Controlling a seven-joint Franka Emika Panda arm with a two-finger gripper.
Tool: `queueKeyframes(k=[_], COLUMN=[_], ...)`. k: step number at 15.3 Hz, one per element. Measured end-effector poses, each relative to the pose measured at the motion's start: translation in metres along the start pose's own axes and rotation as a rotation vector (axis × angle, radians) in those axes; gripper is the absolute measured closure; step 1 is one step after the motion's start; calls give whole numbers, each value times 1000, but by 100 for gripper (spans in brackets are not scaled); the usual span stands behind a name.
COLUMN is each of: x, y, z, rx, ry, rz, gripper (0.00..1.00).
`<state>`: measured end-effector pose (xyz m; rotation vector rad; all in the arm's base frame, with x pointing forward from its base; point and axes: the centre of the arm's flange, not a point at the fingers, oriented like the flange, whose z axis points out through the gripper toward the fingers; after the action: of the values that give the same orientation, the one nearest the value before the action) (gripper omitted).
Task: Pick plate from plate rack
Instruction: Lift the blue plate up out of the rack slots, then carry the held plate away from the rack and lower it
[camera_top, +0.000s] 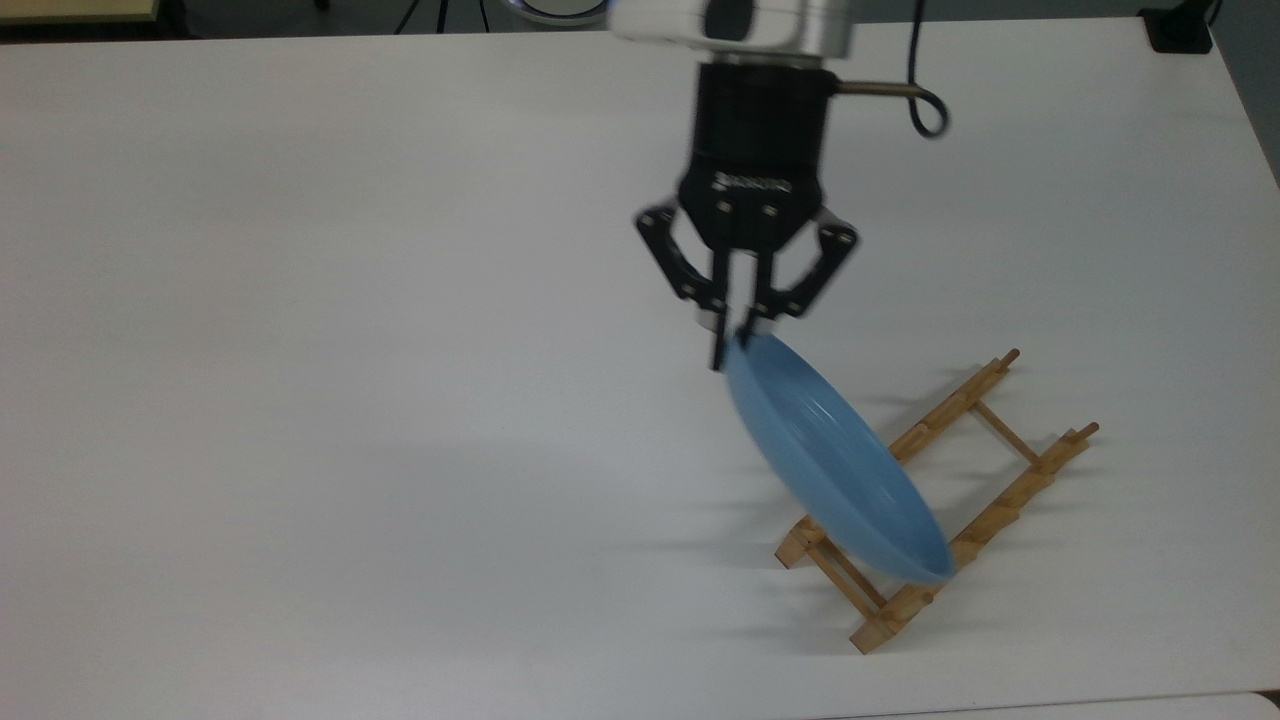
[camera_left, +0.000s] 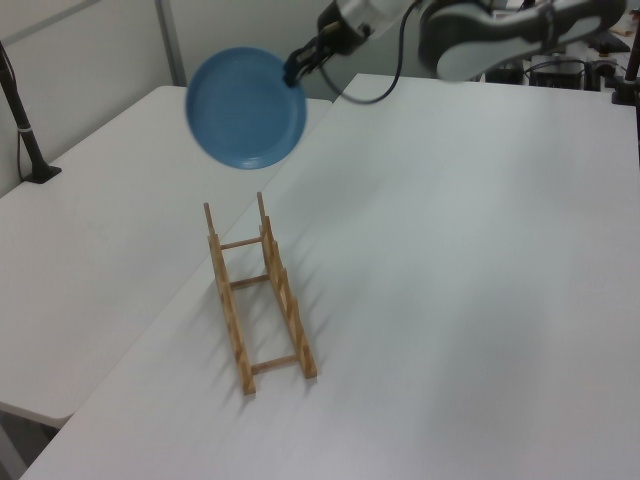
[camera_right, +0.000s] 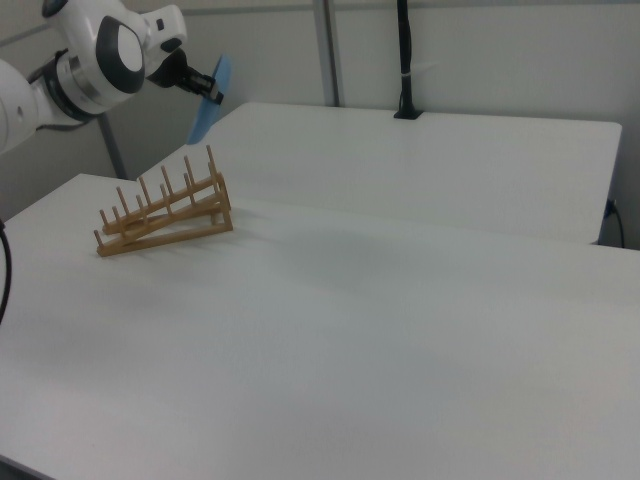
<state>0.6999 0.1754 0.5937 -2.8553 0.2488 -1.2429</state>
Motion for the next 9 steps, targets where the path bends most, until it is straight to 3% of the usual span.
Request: queueKeyframes(k=[3,9], x=[3,-7], y=[36,133], z=[-16,-53], rx=[0,96], ry=[-168,-559], rz=[-41,-253], gripper=[92,92])
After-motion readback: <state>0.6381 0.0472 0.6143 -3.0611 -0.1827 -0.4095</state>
